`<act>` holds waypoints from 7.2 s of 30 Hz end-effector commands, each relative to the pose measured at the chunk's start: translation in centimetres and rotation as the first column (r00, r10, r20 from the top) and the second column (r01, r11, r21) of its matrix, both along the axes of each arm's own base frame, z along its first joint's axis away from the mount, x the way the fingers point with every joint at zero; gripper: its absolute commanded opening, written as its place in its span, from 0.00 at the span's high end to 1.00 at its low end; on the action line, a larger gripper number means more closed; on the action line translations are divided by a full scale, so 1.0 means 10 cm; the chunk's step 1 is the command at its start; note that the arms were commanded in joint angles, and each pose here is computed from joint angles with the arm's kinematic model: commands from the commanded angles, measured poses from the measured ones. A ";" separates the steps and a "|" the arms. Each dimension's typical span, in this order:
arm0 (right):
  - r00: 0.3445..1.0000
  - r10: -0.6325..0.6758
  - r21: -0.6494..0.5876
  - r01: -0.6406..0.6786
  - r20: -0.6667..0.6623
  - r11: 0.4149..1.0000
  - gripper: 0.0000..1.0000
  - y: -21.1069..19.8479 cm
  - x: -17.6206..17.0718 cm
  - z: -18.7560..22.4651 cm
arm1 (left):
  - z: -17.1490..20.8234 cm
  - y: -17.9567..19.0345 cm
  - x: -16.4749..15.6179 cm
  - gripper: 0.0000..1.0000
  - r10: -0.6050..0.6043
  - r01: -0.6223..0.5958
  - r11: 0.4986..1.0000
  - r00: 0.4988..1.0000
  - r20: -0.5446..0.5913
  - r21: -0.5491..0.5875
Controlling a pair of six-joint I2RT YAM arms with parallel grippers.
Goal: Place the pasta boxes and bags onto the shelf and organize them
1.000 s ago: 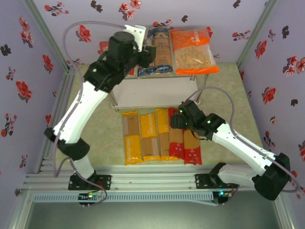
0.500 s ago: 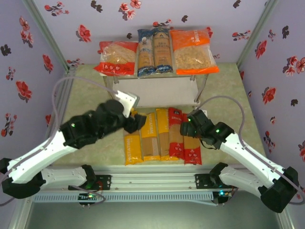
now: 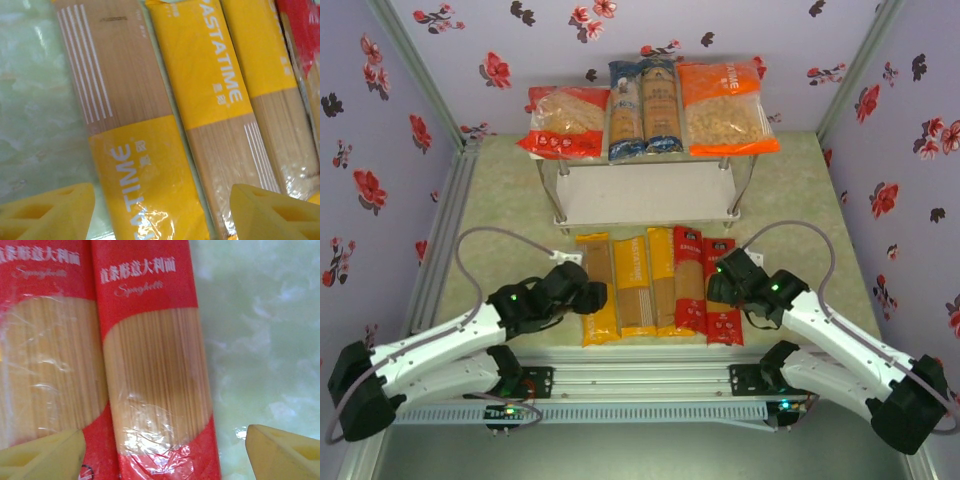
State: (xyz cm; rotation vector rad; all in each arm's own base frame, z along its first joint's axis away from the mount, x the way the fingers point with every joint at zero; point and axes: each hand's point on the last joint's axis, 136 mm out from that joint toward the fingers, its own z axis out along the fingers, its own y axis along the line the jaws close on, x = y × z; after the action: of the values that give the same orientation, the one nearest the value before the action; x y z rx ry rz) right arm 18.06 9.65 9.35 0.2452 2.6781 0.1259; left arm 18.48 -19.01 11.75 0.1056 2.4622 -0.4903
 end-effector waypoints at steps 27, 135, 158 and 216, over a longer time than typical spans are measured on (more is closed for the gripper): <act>0.963 -0.053 0.040 0.065 -0.263 0.997 0.06 0.10 -0.34 -0.81 | 0.16 0.00 0.21 0.28 0.028 -0.032 0.982 0.999 -0.027 -0.187; 0.992 -0.009 -0.259 0.041 0.122 0.965 0.36 0.29 2.70 0.18 | 0.30 0.16 0.26 0.28 0.043 -0.049 0.984 0.998 -0.041 -0.173; 0.959 0.074 -0.122 -0.042 0.275 0.992 0.06 0.48 2.03 0.84 | 0.18 0.25 0.20 0.27 0.048 -0.055 0.989 0.998 -0.052 -0.134; 0.985 0.079 0.263 -0.037 -0.151 0.964 0.38 0.82 -0.21 -0.81 | -0.11 0.29 0.10 0.23 0.044 -0.056 0.990 0.995 -0.088 -0.128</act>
State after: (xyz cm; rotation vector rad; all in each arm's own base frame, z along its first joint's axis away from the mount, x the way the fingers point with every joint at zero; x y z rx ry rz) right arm 15.96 16.90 2.00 0.2705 2.8236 0.4174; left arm 19.64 -16.54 11.02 -0.0324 2.4947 -0.6624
